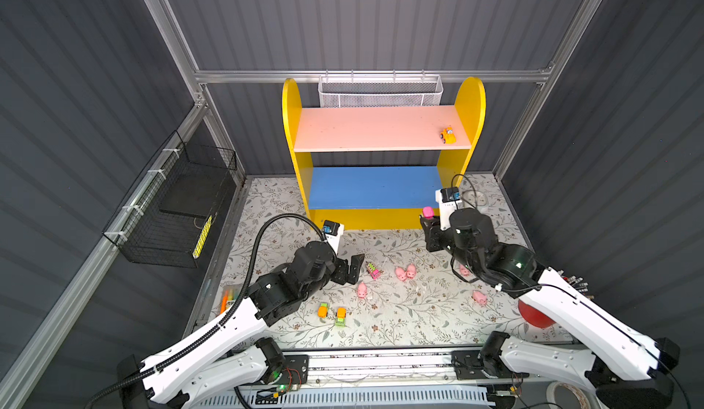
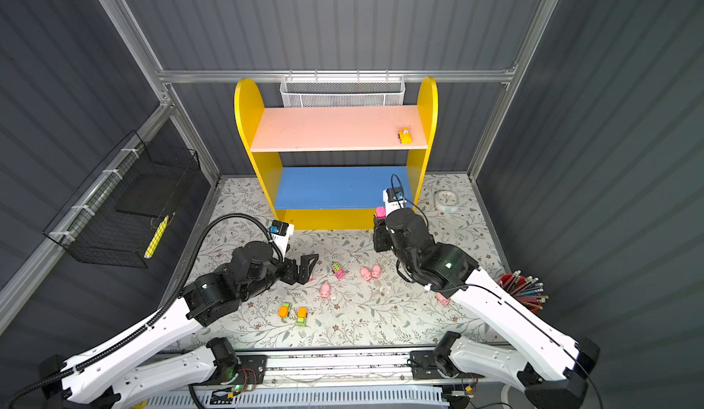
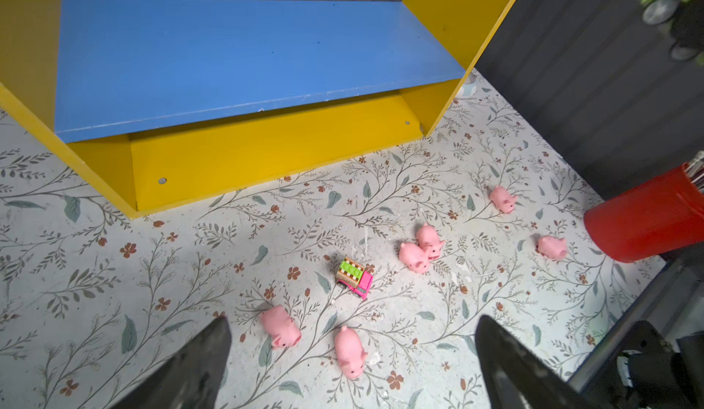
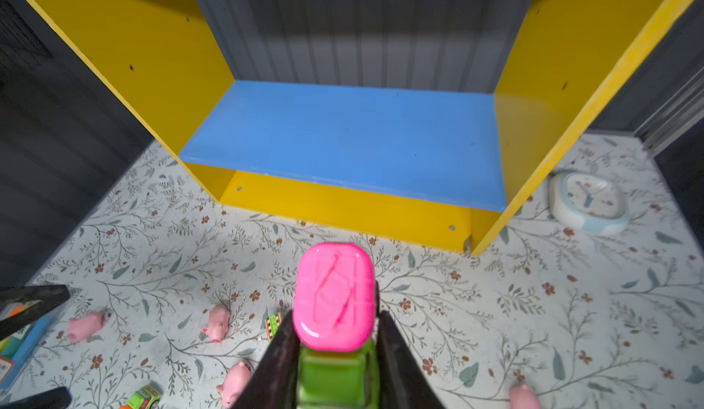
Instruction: Place and organize the plastic toys onto the shelf
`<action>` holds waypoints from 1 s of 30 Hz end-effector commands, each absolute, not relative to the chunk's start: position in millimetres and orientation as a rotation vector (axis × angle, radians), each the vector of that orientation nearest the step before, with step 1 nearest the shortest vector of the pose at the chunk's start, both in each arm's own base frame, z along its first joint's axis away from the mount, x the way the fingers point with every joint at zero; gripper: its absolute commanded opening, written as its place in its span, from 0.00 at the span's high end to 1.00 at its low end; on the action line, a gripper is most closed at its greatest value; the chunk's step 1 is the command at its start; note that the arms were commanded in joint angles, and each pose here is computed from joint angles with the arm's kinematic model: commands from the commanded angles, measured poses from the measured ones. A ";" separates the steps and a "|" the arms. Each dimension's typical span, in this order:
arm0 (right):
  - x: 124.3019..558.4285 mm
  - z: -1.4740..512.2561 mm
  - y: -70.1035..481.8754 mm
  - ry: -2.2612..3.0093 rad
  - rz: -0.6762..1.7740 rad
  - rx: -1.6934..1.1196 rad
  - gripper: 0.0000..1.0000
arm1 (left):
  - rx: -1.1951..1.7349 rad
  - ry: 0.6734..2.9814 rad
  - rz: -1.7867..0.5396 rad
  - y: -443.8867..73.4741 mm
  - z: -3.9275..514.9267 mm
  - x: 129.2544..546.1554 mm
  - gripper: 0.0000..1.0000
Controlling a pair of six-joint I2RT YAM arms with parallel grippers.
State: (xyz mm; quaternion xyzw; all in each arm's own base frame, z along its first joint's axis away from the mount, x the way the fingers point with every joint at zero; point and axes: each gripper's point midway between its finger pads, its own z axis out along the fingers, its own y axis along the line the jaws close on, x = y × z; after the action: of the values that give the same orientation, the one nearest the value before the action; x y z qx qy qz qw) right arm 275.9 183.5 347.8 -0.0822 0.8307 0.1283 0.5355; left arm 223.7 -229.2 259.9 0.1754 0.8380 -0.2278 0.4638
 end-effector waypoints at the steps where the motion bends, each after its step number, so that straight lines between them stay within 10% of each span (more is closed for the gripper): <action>1: 276.7 375.9 172.8 1.940 0.221 -0.217 0.71 | 0.455 2.009 -0.621 -240.1 286.7 222.1 0.00; 30: 422.9 481.4 199.9 1.880 0.152 -0.209 0.70 | 0.503 1.933 -0.535 -252.0 327.9 241.4 0.00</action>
State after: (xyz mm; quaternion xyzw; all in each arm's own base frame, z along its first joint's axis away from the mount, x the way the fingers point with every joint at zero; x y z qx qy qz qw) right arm 419.5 192.7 493.1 -0.0678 0.7911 0.0609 0.6049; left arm 240.8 -252.5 317.5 0.2026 0.8113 -0.2289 0.4984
